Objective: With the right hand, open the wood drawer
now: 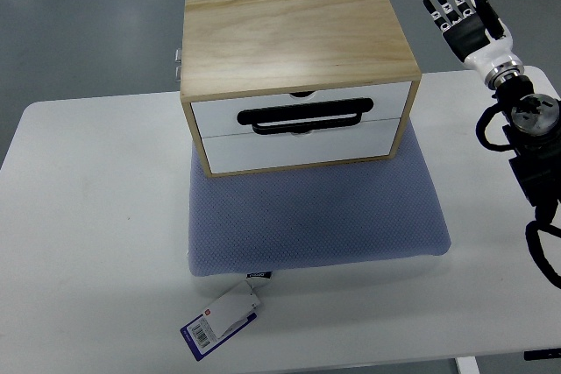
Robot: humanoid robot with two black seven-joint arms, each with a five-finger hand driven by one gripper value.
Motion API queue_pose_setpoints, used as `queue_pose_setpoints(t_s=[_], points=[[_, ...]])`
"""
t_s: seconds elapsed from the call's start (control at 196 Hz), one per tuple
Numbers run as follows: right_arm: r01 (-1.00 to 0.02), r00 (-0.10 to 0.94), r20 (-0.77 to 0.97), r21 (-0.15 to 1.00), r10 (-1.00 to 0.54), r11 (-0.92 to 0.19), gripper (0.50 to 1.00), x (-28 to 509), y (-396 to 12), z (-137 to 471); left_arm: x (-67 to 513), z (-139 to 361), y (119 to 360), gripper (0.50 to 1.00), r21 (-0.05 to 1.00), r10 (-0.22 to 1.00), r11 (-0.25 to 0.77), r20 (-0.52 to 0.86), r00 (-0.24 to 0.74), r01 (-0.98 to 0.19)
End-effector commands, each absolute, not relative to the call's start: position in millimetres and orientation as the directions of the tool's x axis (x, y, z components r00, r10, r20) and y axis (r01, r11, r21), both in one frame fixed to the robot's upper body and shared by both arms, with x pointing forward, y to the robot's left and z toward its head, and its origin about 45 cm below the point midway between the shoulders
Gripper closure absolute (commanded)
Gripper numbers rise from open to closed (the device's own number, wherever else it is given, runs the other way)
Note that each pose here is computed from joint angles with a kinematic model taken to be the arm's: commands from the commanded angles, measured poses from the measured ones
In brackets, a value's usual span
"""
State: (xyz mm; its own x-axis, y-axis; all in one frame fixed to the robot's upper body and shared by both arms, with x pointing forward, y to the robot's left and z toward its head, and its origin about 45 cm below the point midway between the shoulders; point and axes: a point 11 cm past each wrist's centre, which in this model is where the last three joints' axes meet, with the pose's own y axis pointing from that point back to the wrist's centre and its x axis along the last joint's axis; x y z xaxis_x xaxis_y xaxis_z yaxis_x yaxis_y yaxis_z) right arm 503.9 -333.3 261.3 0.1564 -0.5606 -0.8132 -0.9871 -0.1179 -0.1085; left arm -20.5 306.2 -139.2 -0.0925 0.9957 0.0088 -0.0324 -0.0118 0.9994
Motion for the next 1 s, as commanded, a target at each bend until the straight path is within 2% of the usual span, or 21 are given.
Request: queue_pose_setpoints(t_s=[0.0, 0.01, 0.133, 0.235, 0.348, 0.399, 0.404, 0.47, 0.593, 0.659, 0.664, 0.695, 0.726, 0.777, 0.782, 0.894, 0.997], points=[[-0.983, 0.181, -0.774, -0.118, -0.607, -0.142, 0.554, 509.6, -334.9, 278.5, -20.5, -139.3, 305.5, 0.500, 0.999, 0.996, -0.009, 0.006, -0.092, -0.032], [-0.977, 0.205, -0.733, -0.117, -0.649, -0.177, 0.554, 513.6, -331.3, 289.5, -19.6, -139.3, 305.0, 0.500, 0.999, 0.996, -0.008, 0.005, -0.091, -0.034], [-0.955, 0.287, -0.593, -0.117, -0.752, -0.272, 0.554, 526.7, -316.7, 331.1, -14.9, -139.2, 303.4, 0.500, 0.999, 0.996, -0.003, -0.001, -0.088, -0.042], [-0.933, 0.348, -0.420, -0.070, -0.838, -0.352, 0.554, 534.2, -309.0, 367.4, -13.0, -139.2, 302.5, 0.500, 0.999, 0.996, 0.002, -0.006, -0.085, -0.045], [-0.901, 0.426, -0.241, -0.025, -0.872, -0.434, 0.554, 540.1, -288.9, 412.5, -13.0, -139.2, 301.8, 0.500, 0.999, 0.996, 0.008, -0.012, -0.085, -0.046], [-0.901, 0.427, -0.241, -0.024, -0.872, -0.434, 0.554, 540.2, -288.9, 412.5, -13.0, -139.2, 301.8, 0.500, 0.999, 0.996, 0.008, -0.012, -0.085, -0.046], [-0.882, 0.466, -0.150, -0.001, -0.872, -0.471, 0.554, 541.9, -273.2, 434.9, -12.9, -139.2, 301.5, 0.500, 0.999, 0.996, 0.011, -0.015, -0.085, -0.046], [-0.858, 0.512, -0.024, 0.036, -0.859, -0.513, 0.554, 541.4, -250.8, 462.4, -12.9, -139.2, 301.0, 0.500, 0.999, 0.996, 0.012, -0.016, -0.083, -0.046], [-0.812, 0.583, 0.282, 0.172, -0.762, -0.558, 0.554, 530.2, -206.7, 501.6, -12.9, -139.2, 301.0, 0.500, 0.999, 0.996, 0.012, -0.016, -0.083, -0.046], [-0.807, 0.590, 0.304, 0.183, -0.748, -0.562, 0.554, 528.5, -202.1, 504.8, -12.9, -139.2, 301.0, 0.500, 0.999, 0.996, 0.012, -0.016, -0.083, -0.046], [-0.786, 0.616, 0.397, 0.249, -0.680, -0.566, 0.554, 521.1, -184.1, 510.6, -12.9, -139.2, 301.5, 0.500, 0.999, 0.996, 0.011, -0.015, -0.083, -0.046], [-0.769, 0.635, 0.439, 0.289, -0.635, -0.570, 0.554, 515.6, -173.6, 512.9, -12.9, -139.2, 301.5, 0.500, 0.999, 0.996, 0.011, -0.015, -0.085, -0.046], [-0.745, 0.663, 0.468, 0.334, -0.584, -0.577, 0.554, 509.1, -163.2, 513.3, -12.9, -139.2, 301.5, 0.500, 0.999, 0.996, 0.011, -0.015, -0.085, -0.046], [-0.745, 0.663, 0.468, 0.334, -0.584, -0.577, 0.554, 509.1, -163.2, 513.3, -12.9, -139.2, 301.5, 0.500, 0.999, 0.996, 0.011, -0.015, -0.085, -0.046], [-0.700, 0.708, 0.508, 0.413, -0.491, -0.582, 0.554, 498.4, -147.9, 511.0, -12.9, -139.2, 301.5, 0.500, 0.999, 0.996, 0.011, -0.015, -0.085, -0.046], [-0.624, 0.768, 0.566, 0.559, -0.299, -0.545, 0.554, 474.5, -125.2, 504.0, -12.9, -139.2, 301.5, 0.500, 0.999, 0.996, 0.011, -0.015, -0.085, -0.046], [-0.593, 0.783, 0.599, 0.634, -0.168, -0.496, 0.554, 449.1, -109.9, 507.2, -13.1, -139.2, 301.5, 0.500, 0.999, 0.996, 0.011, -0.015, -0.084, -0.046]])
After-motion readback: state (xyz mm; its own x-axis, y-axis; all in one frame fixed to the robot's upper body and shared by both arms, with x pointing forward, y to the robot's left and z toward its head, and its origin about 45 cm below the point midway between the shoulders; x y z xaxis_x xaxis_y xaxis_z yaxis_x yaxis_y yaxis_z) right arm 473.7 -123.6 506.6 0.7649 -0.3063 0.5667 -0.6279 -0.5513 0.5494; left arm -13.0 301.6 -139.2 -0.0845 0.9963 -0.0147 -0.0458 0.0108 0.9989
